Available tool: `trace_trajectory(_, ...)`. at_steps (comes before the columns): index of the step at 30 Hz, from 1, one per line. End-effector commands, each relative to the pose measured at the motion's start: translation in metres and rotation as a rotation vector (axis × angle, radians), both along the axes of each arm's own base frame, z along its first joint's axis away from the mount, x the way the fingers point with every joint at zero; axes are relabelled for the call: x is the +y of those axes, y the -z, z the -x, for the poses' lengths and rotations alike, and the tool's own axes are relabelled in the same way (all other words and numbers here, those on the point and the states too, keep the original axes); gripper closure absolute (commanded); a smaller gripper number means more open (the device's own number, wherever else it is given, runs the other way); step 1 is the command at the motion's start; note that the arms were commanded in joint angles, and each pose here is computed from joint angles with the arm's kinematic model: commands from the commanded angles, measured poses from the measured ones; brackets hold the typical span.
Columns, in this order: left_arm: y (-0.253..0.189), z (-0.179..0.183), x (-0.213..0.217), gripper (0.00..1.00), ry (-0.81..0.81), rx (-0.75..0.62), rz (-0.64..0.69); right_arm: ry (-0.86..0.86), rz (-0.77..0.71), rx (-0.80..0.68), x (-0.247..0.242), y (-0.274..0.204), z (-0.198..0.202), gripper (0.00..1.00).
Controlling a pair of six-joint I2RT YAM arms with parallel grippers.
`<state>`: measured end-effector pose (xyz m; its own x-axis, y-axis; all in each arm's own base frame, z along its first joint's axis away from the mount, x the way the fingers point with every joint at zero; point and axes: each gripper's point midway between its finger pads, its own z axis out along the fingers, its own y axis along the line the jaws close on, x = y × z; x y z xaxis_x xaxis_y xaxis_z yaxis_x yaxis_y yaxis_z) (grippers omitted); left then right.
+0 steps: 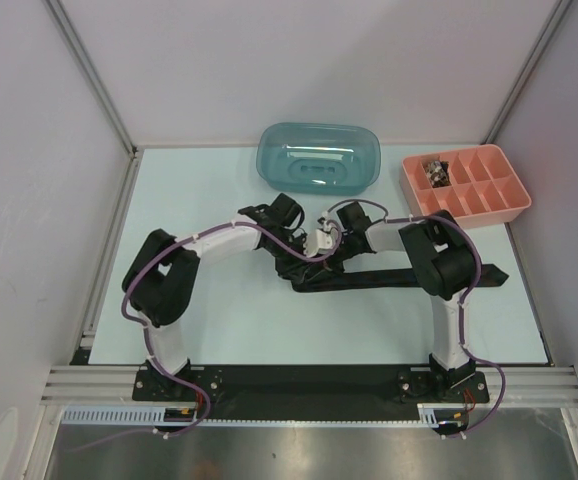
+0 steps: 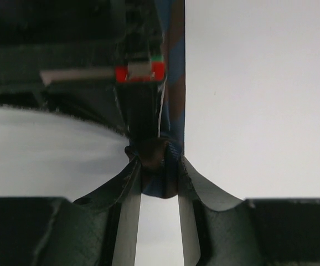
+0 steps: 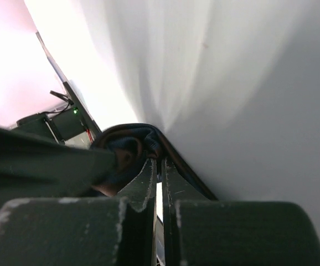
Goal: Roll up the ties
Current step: Roll the tie at the center of the board.
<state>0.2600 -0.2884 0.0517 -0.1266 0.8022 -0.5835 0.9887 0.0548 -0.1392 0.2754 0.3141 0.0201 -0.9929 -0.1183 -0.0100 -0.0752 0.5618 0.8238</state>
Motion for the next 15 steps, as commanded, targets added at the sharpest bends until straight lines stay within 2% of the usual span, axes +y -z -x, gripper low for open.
trace_trajectory(1, -0.001, 0.001, -0.036, 0.65, 0.034, 0.008, 0.056, 0.043, 0.039, -0.027, -0.006, 0.014, -0.012, 1.00)
trace_trajectory(5, 0.013, 0.003, -0.036, 0.65, 0.026, 0.024, 0.018, 0.048, 0.012, -0.013, -0.007, 0.013, -0.006, 1.00)
trace_trajectory(10, 0.036, 0.009, -0.015, 0.65, 0.057, -0.024, -0.102, 0.043, -0.020, -0.008, -0.008, 0.005, -0.006, 1.00)
trace_trajectory(14, 0.049, 0.013, -0.002, 0.65, 0.067, -0.010, -0.169, 0.045, -0.042, -0.012, -0.013, -0.007, -0.007, 0.89)
trace_trajectory(15, 0.053, 0.014, -0.001, 0.65, 0.071, -0.005, -0.177, 0.043, -0.050, -0.024, -0.014, -0.012, -0.009, 0.83)
